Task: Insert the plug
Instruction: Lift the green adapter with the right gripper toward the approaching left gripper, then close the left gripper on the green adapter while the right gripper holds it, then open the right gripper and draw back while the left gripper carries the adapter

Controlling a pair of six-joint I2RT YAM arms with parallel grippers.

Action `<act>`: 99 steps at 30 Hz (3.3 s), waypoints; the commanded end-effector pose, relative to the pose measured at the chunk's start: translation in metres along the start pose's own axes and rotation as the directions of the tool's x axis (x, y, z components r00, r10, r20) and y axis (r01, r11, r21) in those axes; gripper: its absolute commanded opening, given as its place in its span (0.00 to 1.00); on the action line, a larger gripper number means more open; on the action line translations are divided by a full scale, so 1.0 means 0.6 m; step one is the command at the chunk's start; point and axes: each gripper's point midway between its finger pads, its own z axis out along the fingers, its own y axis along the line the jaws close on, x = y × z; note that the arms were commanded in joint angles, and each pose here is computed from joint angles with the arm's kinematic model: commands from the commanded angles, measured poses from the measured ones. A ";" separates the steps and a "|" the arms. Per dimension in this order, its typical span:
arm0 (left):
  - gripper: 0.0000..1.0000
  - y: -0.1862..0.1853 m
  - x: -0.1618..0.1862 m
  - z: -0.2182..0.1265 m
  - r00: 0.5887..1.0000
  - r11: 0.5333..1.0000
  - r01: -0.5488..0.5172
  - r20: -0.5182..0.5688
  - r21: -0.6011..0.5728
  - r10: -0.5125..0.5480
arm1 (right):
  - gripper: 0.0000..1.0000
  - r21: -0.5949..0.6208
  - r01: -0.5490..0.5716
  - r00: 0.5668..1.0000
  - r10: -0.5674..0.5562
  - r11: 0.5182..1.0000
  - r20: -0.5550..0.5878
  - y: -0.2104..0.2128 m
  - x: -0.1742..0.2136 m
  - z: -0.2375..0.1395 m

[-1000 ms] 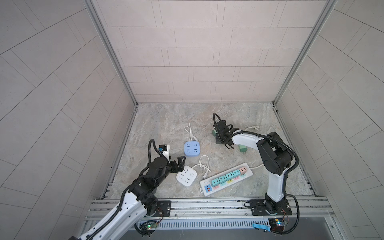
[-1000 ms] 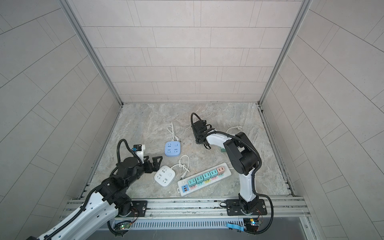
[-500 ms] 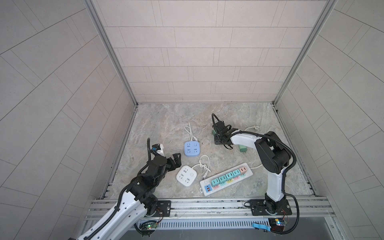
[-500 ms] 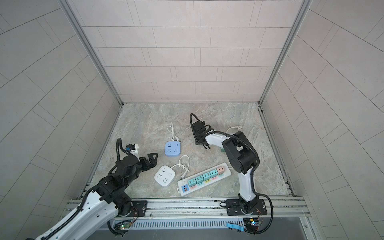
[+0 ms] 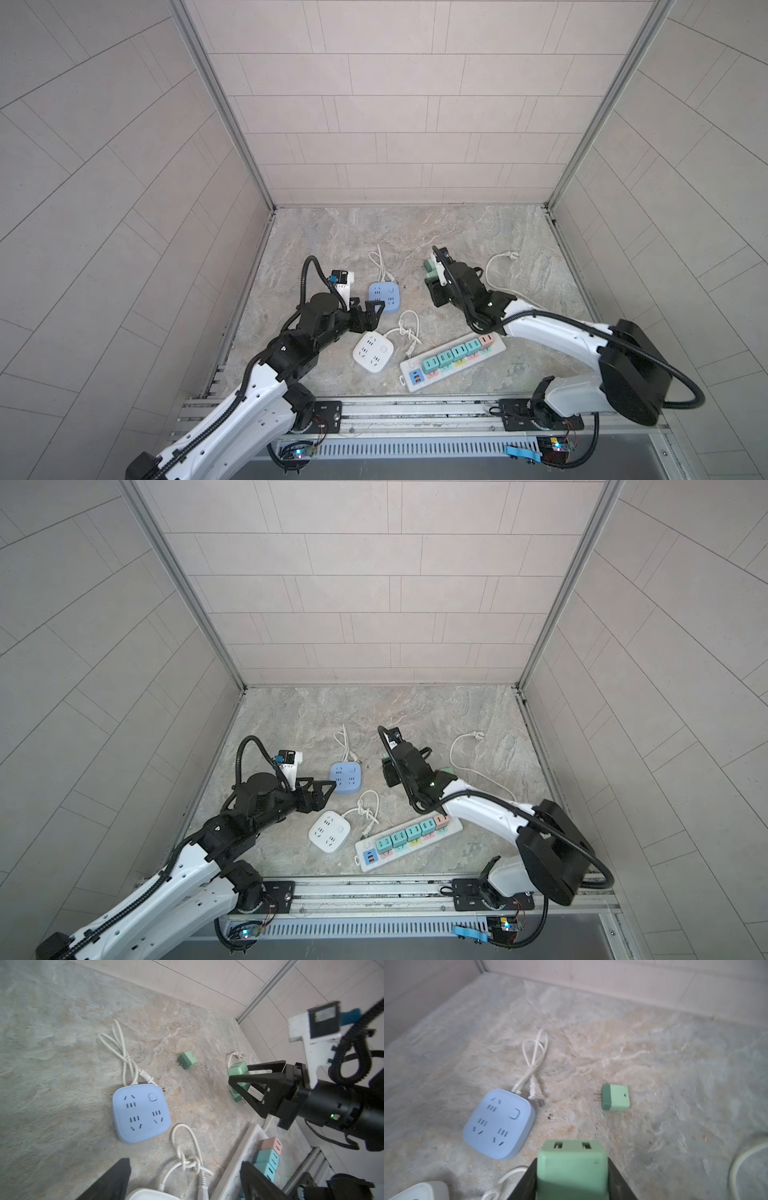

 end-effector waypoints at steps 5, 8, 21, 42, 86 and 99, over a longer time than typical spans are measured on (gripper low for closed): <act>0.75 -0.107 -0.054 -0.023 0.995 0.960 -0.101 0.026 0.262 0.098 | 0.11 -0.111 0.314 0.911 -0.266 0.943 0.315 0.079 -0.024 -0.108; 0.71 -0.135 -0.060 -0.034 0.993 0.936 -0.118 0.017 0.331 0.119 | 0.12 -0.162 0.459 0.843 -0.371 0.874 0.390 0.122 -0.018 -0.142; 0.61 -0.199 0.001 -0.029 0.964 0.869 -0.173 -0.099 0.463 0.245 | 0.02 -0.135 0.632 0.718 -0.510 0.763 0.474 0.183 -0.016 -0.169; 0.52 -0.215 0.030 0.000 0.938 0.867 -0.204 -0.162 0.454 0.306 | 0.04 -0.136 0.670 0.670 -0.514 0.730 0.536 0.199 -0.016 -0.203; 0.00 -0.169 -0.199 0.039 0.688 0.689 -0.725 0.027 -0.019 0.725 | 0.81 0.092 0.353 0.824 -0.356 0.931 0.440 -0.019 0.002 -0.217; 0.00 -0.155 -0.190 0.030 0.287 0.317 -0.943 -0.243 0.098 0.927 | 0.95 0.300 -0.238 0.899 0.093 0.924 0.427 -0.256 0.071 -0.194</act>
